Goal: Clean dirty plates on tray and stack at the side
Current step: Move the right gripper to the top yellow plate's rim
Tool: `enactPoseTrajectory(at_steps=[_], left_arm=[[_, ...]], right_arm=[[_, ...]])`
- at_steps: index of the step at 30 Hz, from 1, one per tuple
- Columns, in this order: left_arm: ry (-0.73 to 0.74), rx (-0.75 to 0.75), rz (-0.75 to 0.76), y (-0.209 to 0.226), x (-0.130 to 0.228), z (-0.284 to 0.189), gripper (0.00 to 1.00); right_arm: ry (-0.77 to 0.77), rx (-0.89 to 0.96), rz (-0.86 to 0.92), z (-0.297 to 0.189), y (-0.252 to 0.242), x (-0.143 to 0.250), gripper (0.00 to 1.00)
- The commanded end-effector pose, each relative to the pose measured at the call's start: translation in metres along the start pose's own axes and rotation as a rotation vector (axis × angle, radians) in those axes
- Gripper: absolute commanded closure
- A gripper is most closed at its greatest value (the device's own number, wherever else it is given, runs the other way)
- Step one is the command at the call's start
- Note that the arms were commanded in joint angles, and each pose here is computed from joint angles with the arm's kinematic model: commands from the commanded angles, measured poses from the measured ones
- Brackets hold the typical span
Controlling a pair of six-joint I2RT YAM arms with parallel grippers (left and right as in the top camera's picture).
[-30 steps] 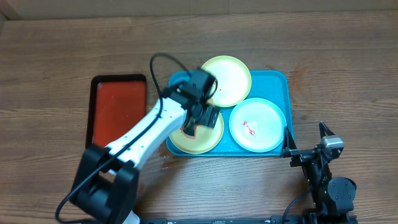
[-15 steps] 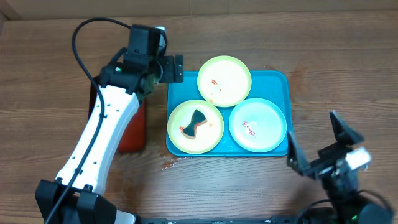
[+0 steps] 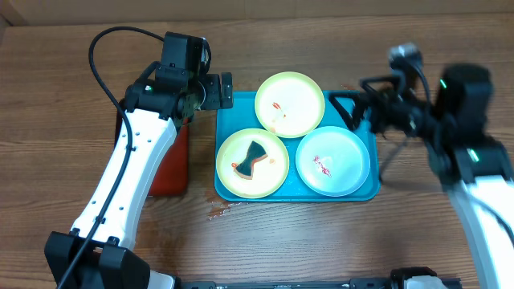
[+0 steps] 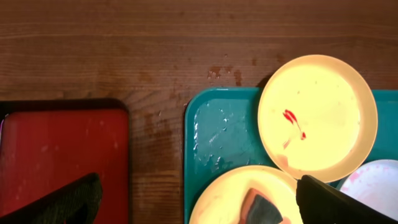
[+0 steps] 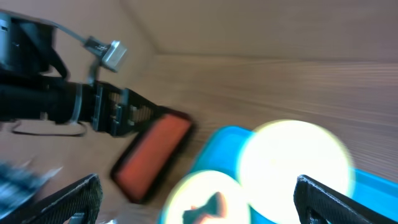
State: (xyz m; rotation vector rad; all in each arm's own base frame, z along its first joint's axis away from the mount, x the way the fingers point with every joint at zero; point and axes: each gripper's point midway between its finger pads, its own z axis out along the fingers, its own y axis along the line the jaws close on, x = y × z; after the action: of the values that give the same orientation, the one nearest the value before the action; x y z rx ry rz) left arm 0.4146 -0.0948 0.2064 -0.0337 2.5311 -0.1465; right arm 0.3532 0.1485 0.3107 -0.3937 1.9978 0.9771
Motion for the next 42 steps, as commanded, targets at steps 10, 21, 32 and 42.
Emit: enactPoseTrajectory(at_steps=[10,21,32,42], left_arm=[[0.039,0.0,-0.006,0.0,0.008,0.003,0.0],[0.042,0.0,-0.006,0.0,0.009,0.003,0.0],[0.115,0.05,0.024,-0.007,0.025,0.002,0.21],[0.247,0.198,0.069,-0.032,0.051,0.026,0.27]], right_arm=[[0.235,0.123,0.161,0.107,-0.03,0.069,0.0],[0.619,0.384,0.143,0.154,-0.055,0.168,0.0],[0.664,0.416,0.07,0.153,-0.071,0.188,0.34],[0.68,0.369,0.096,0.155,-0.072,0.215,0.42]])
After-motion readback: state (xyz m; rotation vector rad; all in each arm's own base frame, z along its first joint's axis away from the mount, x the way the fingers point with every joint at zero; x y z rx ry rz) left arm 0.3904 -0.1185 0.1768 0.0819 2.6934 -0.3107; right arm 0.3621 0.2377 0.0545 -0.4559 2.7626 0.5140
